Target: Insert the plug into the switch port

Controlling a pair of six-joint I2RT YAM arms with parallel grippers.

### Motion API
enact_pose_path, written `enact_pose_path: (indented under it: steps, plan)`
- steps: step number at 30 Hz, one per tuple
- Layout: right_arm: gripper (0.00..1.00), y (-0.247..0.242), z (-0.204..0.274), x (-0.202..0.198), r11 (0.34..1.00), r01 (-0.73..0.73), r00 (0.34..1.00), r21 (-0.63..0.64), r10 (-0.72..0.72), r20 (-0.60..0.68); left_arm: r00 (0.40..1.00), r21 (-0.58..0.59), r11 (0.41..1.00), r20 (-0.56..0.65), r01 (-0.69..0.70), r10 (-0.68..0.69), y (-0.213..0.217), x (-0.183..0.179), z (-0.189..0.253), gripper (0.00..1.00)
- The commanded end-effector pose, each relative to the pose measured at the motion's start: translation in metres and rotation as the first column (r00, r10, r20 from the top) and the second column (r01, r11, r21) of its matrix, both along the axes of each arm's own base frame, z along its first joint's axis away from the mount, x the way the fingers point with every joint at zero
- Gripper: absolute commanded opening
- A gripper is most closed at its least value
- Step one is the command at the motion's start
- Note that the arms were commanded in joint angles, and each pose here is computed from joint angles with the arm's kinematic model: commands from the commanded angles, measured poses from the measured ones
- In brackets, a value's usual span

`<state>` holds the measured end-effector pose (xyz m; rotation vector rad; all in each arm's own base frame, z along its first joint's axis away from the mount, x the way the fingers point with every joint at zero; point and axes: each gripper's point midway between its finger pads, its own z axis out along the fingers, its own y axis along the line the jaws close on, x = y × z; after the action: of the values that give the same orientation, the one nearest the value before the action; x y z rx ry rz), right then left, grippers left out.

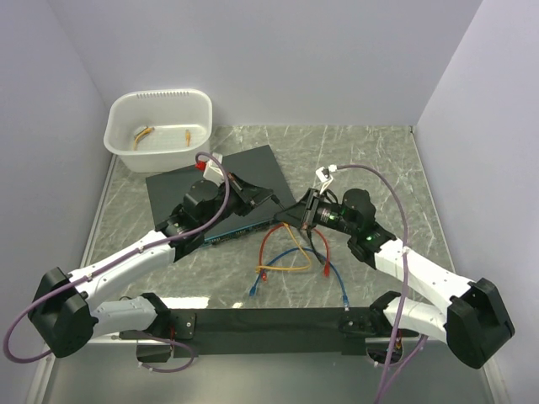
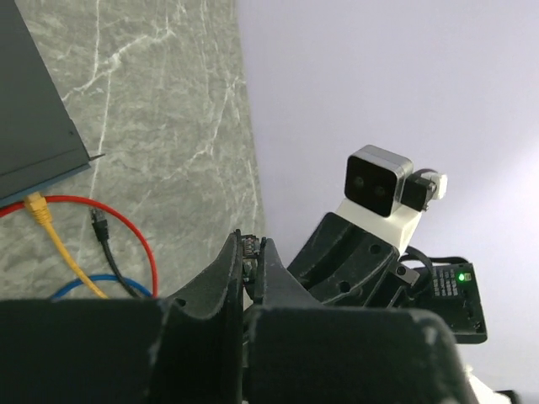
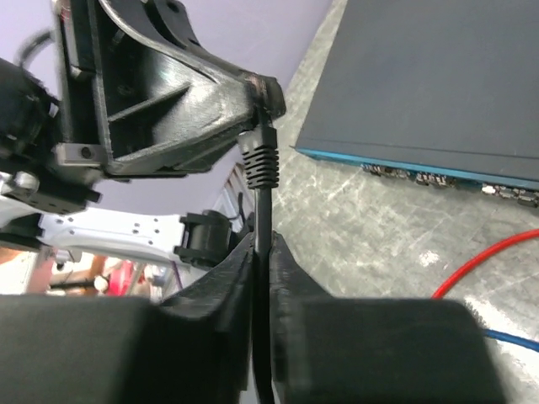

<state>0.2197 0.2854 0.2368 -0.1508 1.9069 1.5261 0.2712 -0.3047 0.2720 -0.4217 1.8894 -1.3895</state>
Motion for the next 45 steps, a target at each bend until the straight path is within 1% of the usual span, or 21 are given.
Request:
enact_pose_path:
  steps: [1,2,3,4,7,11,16,25,27,28,29,30,31,32,33,34,35,37,38,42,45]
  plan:
    - [0.24,0.014,0.022,-0.016,0.992,-0.119,0.989,0.035,0.115,0.093,0.996,0.021,1.0,0.088,0.011,-0.013,-0.003,0.003,0.022,0.01]
    - [0.35,0.013,0.021,-0.015,0.993,-0.114,0.989,0.021,0.112,0.097,0.995,0.035,0.999,0.103,0.012,-0.016,-0.003,0.003,0.022,0.0]
    - [0.57,0.013,0.024,-0.014,0.994,-0.112,0.989,0.018,0.109,0.104,0.993,0.035,0.999,0.113,0.013,-0.016,0.0,0.001,0.022,0.0]
    - [0.62,0.013,0.027,-0.014,0.993,-0.113,0.987,0.017,0.111,0.114,0.992,0.036,0.999,0.123,0.019,-0.023,0.0,-0.001,0.022,0.0]
    - [0.66,0.009,0.036,-0.012,0.992,-0.121,0.985,0.042,0.115,0.13,0.987,0.04,0.998,0.153,0.045,-0.051,0.001,-0.008,0.023,0.0]
    - [0.66,0.0,0.057,-0.014,0.965,-0.203,0.973,0.167,0.178,0.149,0.981,0.045,0.996,0.17,0.082,-0.089,-0.001,-0.014,0.023,0.0]
    - [0.6,-0.009,0.065,-0.007,0.937,-0.219,0.973,0.273,0.188,0.134,0.973,0.021,0.993,0.2,0.115,-0.117,-0.003,-0.02,0.028,0.0]
    - [0.43,-0.008,0.06,-0.004,0.933,-0.22,0.974,0.286,0.196,0.112,0.969,0.007,0.99,0.205,0.137,-0.136,-0.005,-0.024,0.026,0.01]
    - [0.42,-0.009,0.056,-0.001,0.945,-0.198,0.978,0.26,0.173,0.116,0.975,0.018,0.993,0.189,0.12,-0.121,-0.004,-0.022,0.022,0.01]
    - [0.42,-0.012,0.063,-0.002,0.953,-0.18,0.978,0.242,0.148,0.146,0.978,0.026,0.994,0.176,0.106,-0.109,-0.002,-0.02,0.02,0.01]
    - [0.46,-0.012,0.049,0.009,0.981,-0.103,0.987,0.163,0.082,0.136,0.981,0.036,0.995,0.166,0.093,-0.097,-0.001,-0.017,0.018,0.01]
    - [0.49,-0.014,0.049,0.012,0.991,-0.061,0.987,0.12,0.042,0.157,0.983,0.044,0.996,0.163,0.081,-0.087,0.0,-0.015,0.021,0.01]
    - [0.52,-0.021,0.057,0.011,0.999,-0.012,0.959,0.051,-0.003,0.283,0.987,0.066,0.996,0.142,0.062,-0.071,0.002,-0.013,0.015,0.0]
    - [0.6,-0.03,0.05,0.028,0.991,0.128,0.962,-0.032,-0.117,0.245,0.988,0.077,0.995,0.139,0.058,-0.068,0.003,-0.012,0.014,0.01]
    - [0.65,-0.027,0.051,0.023,0.985,0.151,0.954,-0.08,-0.124,0.275,0.988,0.078,0.995,0.14,0.054,-0.064,0.003,-0.011,0.016,0.01]
    - [0.66,-0.035,0.043,0.023,0.966,0.201,0.943,-0.163,-0.146,0.299,0.989,0.088,0.995,0.134,0.051,-0.063,0.003,-0.01,0.014,0.0]
    - [0.67,-0.041,0.053,0.032,0.946,0.271,0.922,-0.179,-0.201,0.332,0.989,0.089,0.995,0.135,0.05,-0.062,0.003,-0.009,0.015,0.01]
    - [0.65,-0.045,0.051,0.033,0.927,0.3,0.911,-0.226,-0.208,0.356,0.989,0.092,0.994,0.136,0.05,-0.062,0.002,-0.009,0.016,0.01]
    - [0.61,-0.046,0.05,0.033,0.918,0.308,0.91,-0.249,-0.208,0.358,0.988,0.092,0.994,0.138,0.05,-0.062,0.002,-0.009,0.016,0.01]
    - [0.54,-0.046,0.045,0.036,0.881,0.352,0.894,-0.317,-0.216,0.392,0.989,0.097,0.994,0.134,0.056,-0.069,-0.001,-0.008,0.015,0.01]
    - [0.48,-0.038,0.04,0.03,0.867,0.339,0.897,-0.366,-0.18,0.405,0.988,0.099,0.993,0.136,0.057,-0.07,-0.001,-0.008,0.016,0.01]
